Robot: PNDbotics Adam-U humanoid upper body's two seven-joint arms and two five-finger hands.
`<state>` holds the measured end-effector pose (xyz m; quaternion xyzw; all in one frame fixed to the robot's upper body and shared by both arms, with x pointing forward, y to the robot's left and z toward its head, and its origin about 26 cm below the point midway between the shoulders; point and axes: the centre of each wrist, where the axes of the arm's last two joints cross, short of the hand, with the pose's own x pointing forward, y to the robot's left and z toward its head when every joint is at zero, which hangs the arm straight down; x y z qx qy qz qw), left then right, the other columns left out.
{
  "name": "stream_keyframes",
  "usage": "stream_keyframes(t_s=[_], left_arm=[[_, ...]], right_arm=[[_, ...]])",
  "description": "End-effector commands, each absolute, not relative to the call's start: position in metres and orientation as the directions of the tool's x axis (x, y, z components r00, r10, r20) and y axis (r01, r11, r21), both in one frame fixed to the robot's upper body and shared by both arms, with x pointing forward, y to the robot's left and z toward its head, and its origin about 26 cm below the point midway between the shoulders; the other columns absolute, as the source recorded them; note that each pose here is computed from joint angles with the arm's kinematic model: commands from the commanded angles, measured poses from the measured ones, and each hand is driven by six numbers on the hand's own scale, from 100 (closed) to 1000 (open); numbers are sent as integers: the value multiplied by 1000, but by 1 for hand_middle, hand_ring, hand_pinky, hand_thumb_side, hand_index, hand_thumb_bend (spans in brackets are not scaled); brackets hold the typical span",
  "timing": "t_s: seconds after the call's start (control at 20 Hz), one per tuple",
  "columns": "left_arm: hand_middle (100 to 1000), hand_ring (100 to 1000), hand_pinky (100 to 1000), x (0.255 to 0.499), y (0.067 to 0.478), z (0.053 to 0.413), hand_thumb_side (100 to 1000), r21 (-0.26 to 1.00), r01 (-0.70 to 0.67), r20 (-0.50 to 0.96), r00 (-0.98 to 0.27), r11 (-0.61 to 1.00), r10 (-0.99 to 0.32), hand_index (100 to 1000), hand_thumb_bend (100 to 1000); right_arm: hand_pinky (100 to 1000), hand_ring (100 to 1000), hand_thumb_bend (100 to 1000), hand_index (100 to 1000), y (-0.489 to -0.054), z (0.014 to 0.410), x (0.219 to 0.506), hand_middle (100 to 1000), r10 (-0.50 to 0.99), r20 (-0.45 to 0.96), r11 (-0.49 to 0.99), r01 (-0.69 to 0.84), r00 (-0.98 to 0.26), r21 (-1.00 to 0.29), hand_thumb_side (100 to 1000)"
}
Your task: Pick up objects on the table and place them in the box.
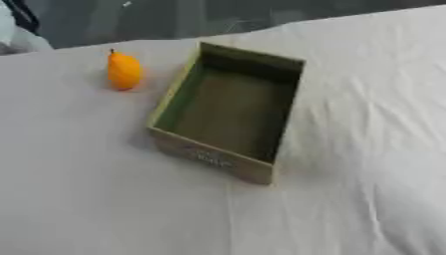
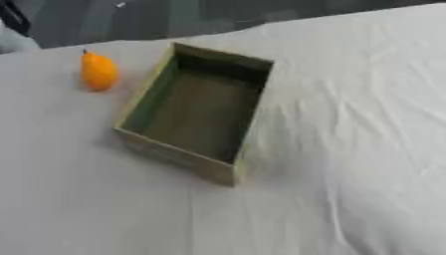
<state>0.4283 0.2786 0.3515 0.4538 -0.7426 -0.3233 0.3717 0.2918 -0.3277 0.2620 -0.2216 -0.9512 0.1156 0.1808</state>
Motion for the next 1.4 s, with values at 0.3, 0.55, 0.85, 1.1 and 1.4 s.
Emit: stream_keyframes(t_s=[0.3, 0.55, 0.85, 1.1, 1.4], left_arm=[[873, 893, 836, 470, 271, 348, 1000, 869, -386, 226, -244, 309, -943, 971, 314], [860, 883, 829, 486, 263, 339, 1000, 880, -375, 222, -222, 293, -950, 952, 338], [847, 880, 836, 494, 253, 331, 1000, 894, -352, 199, -242, 277, -950, 922, 438], [842, 884, 846, 497, 252, 326, 1000, 932, -289, 164, -201, 218, -966, 920, 524], [849, 889, 852, 496, 257, 327, 1000, 953, -251, 135, -145, 169, -980, 968, 512]], right_arm=[[754, 814, 100, 900, -325, 278, 290, 804, 454, 239, 871, 370, -858, -324, 595], [754, 814, 100, 899, -323, 282, 290, 804, 448, 225, 871, 366, -865, -327, 593], [754, 813, 100, 898, -321, 285, 291, 803, 439, 213, 874, 360, -873, -327, 592], [754, 813, 100, 898, -321, 285, 291, 803, 435, 212, 876, 357, -875, -325, 590], [754, 813, 100, 898, -321, 284, 291, 802, 435, 217, 877, 357, -874, -322, 590]])
